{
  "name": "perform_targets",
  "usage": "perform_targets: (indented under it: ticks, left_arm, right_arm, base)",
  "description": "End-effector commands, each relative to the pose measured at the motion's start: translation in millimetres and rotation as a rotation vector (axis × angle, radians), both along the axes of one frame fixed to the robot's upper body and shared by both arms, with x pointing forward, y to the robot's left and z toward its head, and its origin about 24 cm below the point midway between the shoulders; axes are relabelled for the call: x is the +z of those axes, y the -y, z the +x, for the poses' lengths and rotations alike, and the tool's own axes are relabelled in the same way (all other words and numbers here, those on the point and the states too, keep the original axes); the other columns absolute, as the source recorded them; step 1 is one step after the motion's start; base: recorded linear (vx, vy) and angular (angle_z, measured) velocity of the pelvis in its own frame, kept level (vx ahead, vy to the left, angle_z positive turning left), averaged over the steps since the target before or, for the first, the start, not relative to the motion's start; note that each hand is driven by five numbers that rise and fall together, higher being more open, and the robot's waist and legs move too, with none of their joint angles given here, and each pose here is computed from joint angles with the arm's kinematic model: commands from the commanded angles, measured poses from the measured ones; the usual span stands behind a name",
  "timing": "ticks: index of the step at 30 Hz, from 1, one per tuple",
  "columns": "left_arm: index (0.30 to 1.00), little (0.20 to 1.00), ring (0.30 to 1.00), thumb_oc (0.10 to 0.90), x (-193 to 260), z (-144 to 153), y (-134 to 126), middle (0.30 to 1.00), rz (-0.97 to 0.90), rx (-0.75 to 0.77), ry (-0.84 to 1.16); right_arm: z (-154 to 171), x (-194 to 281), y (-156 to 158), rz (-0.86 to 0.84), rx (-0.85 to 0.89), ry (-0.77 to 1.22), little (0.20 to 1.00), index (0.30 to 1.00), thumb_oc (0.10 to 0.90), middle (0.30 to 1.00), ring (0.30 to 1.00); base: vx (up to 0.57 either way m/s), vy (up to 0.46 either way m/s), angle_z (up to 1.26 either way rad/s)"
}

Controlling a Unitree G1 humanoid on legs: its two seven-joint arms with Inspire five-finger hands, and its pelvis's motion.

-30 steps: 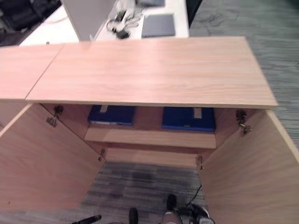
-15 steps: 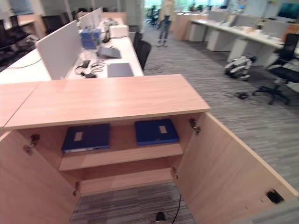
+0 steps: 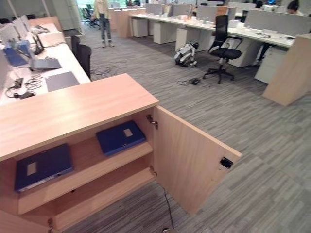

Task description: Put the empty folder in the office cabinet

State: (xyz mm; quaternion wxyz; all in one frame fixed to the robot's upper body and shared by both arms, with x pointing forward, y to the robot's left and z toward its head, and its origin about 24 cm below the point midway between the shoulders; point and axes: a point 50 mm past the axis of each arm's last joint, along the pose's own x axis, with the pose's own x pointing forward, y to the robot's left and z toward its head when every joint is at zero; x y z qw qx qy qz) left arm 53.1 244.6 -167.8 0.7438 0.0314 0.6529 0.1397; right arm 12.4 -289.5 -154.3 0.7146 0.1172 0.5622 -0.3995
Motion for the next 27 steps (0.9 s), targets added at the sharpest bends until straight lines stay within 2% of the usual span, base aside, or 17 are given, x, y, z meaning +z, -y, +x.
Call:
perform_targets:
  ticks: [1, 5, 7, 8, 11, 12, 13, 17, 19, 21, 23, 24, 27]
  left_arm:
    - [0.900, 0.900, 0.900, 0.800, 6.9, 26.6, -10.4, 0.900, 0.049, -0.017, 0.070]
    - [0.900, 0.900, 0.900, 0.800, 5.5, 28.3, -4.1, 0.900, 0.029, -0.049, 0.068]
    - [0.900, 0.900, 0.900, 0.800, 4.9, 26.1, -3.6, 0.900, 0.023, -0.057, 0.053]
    - [0.900, 0.900, 0.900, 0.800, 4.8, 26.3, -3.1, 0.900, 0.022, -0.057, 0.054]
    - [0.900, 0.900, 0.900, 0.800, 4.2, 23.5, -2.7, 0.900, 0.016, -0.054, 0.044]
    - [0.900, 0.900, 0.900, 0.800, 4.2, 23.5, -2.7, 0.900, 0.016, -0.054, 0.044]
    - [0.900, 0.900, 0.900, 0.800, 4.1, 22.4, -3.1, 0.900, 0.015, -0.050, 0.041]
    - [0.900, 0.900, 0.900, 0.800, -2.4, 1.8, 10.6, 0.900, 0.000, -0.072, 0.006]
    - [0.900, 0.900, 0.900, 0.800, -2.1, -2.7, 7.6, 0.900, -0.002, -0.078, 0.008]
    - [0.900, 0.900, 0.900, 0.800, -2.4, -8.4, 6.2, 0.900, -0.007, -0.075, 0.001]
    - [0.900, 0.900, 0.900, 0.800, -1.6, -10.7, 2.5, 0.900, -0.004, -0.089, -0.001]
    - [0.900, 0.900, 0.900, 0.800, -1.6, -10.8, 2.5, 0.900, -0.004, -0.089, -0.001]
    - [0.900, 0.900, 0.900, 0.800, -1.4, -20.6, -1.3, 0.900, 0.004, -0.105, -0.023]
  right_arm:
    - [23.1, 17.4, 34.9, -0.157, -0.025, 0.060, 0.900, 0.900, 0.800, 0.900, 0.900]
    - [46.3, 45.0, 77.5, -0.297, 0.041, 0.078, 0.900, 0.900, 0.800, 0.900, 0.900]
    - [79.1, 73.6, 105.5, -0.413, 0.124, 0.140, 0.900, 0.900, 0.800, 0.900, 0.900]
    - [79.5, 74.0, 105.8, -0.414, 0.125, 0.140, 0.900, 0.900, 0.800, 0.900, 0.900]
    - [122.6, 109.1, 123.5, -0.545, 0.240, 0.230, 0.900, 0.900, 0.800, 0.900, 0.900]
    - [122.7, 109.1, 123.5, -0.545, 0.240, 0.230, 0.900, 0.900, 0.800, 0.900, 0.900]
    - [153.1, 134.6, 126.7, -0.639, 0.345, 0.300, 0.900, 0.900, 0.800, 0.900, 0.900]
    - [201.9, 173.2, 113.7, -0.760, 0.542, 0.436, 0.900, 0.900, 0.800, 0.900, 0.900]
    - [237.0, 200.5, 89.8, -0.803, 0.765, 0.563, 0.900, 0.900, 0.800, 0.900, 0.900]
    - [248.1, 208.8, 77.4, -0.825, 0.885, 0.585, 0.900, 0.900, 0.800, 0.900, 0.900]
    - [258.5, 223.4, 61.7, -0.906, 1.081, 0.568, 0.900, 0.900, 0.800, 0.900, 0.900]
    - [258.5, 223.4, 61.7, -0.906, 1.082, 0.568, 0.900, 0.900, 0.800, 0.900, 0.900]
    - [266.5, 231.4, 37.9, -0.935, 1.269, 0.596, 0.900, 0.900, 0.800, 0.900, 0.900]
  base:
    - [0.06, -0.128, -0.23]
    - [0.10, -0.112, -0.23]
    - [0.12, -0.091, -0.21]
    - [0.13, -0.037, -0.18]
    - [0.04, -0.068, -0.19]
    - [0.05, -0.079, -0.08]
    - [0.04, -0.076, -0.03]
    - [-0.04, -0.124, -0.01]
    - [-0.03, -0.081, 0.30]
    - [-0.01, -0.029, 0.55]
    - [0.00, -0.012, 0.23]
    - [0.00, 0.000, 0.20]
    - [0.00, 0.004, 0.11]
